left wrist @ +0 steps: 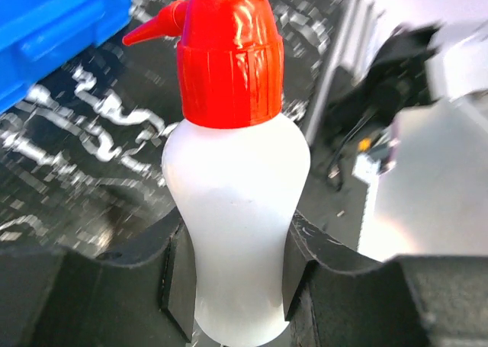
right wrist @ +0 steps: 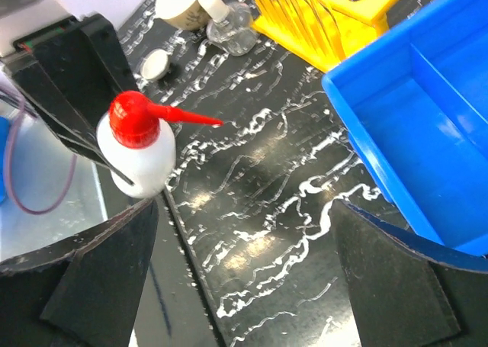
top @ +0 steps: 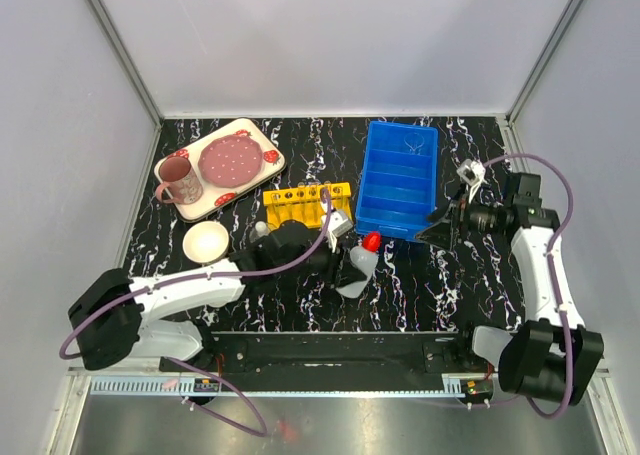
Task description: Organize the chemistry lab equipment
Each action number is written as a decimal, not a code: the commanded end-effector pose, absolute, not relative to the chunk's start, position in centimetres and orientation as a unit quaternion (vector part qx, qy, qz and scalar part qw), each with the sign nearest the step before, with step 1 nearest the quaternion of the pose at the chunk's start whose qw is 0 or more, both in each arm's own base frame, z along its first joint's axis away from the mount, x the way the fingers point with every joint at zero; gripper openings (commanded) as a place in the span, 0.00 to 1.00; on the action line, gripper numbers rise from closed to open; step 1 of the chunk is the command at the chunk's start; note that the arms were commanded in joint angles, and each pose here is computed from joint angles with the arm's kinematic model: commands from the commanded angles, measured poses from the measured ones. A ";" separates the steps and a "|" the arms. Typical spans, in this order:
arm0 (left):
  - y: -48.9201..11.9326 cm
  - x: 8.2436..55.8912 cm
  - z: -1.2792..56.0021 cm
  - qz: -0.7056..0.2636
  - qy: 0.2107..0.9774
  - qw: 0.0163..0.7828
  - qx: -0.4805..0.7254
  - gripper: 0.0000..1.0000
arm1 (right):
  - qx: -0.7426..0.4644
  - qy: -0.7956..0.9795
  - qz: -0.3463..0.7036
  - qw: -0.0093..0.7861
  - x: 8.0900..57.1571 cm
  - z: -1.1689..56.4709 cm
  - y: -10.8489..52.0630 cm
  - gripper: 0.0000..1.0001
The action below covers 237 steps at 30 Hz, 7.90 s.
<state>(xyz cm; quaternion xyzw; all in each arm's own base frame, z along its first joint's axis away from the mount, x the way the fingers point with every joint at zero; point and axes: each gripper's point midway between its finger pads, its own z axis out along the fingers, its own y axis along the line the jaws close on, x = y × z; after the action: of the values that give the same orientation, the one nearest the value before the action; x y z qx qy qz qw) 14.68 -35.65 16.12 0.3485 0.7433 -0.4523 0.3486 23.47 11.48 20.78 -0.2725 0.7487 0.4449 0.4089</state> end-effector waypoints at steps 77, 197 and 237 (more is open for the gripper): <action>-16.9 19.5 17.5 -0.164 0.820 0.541 0.090 0.99 | -0.422 0.804 0.004 0.420 52.6 19.9 13.6 0.20; -21.6 22.6 12.8 -0.251 0.893 0.349 0.131 0.34 | -0.303 0.726 0.448 0.425 24.7 21.0 10.8 1.00; -46.8 41.9 17.3 -0.313 0.833 0.375 0.262 0.34 | -0.212 0.754 0.396 0.479 27.1 21.4 5.8 1.00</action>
<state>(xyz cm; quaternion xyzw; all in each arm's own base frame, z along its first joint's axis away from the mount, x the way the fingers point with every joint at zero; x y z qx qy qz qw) 39.91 -45.21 11.94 0.2703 0.8681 -0.2736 0.3139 26.77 5.93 21.04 -0.2072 0.7596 0.4000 0.4690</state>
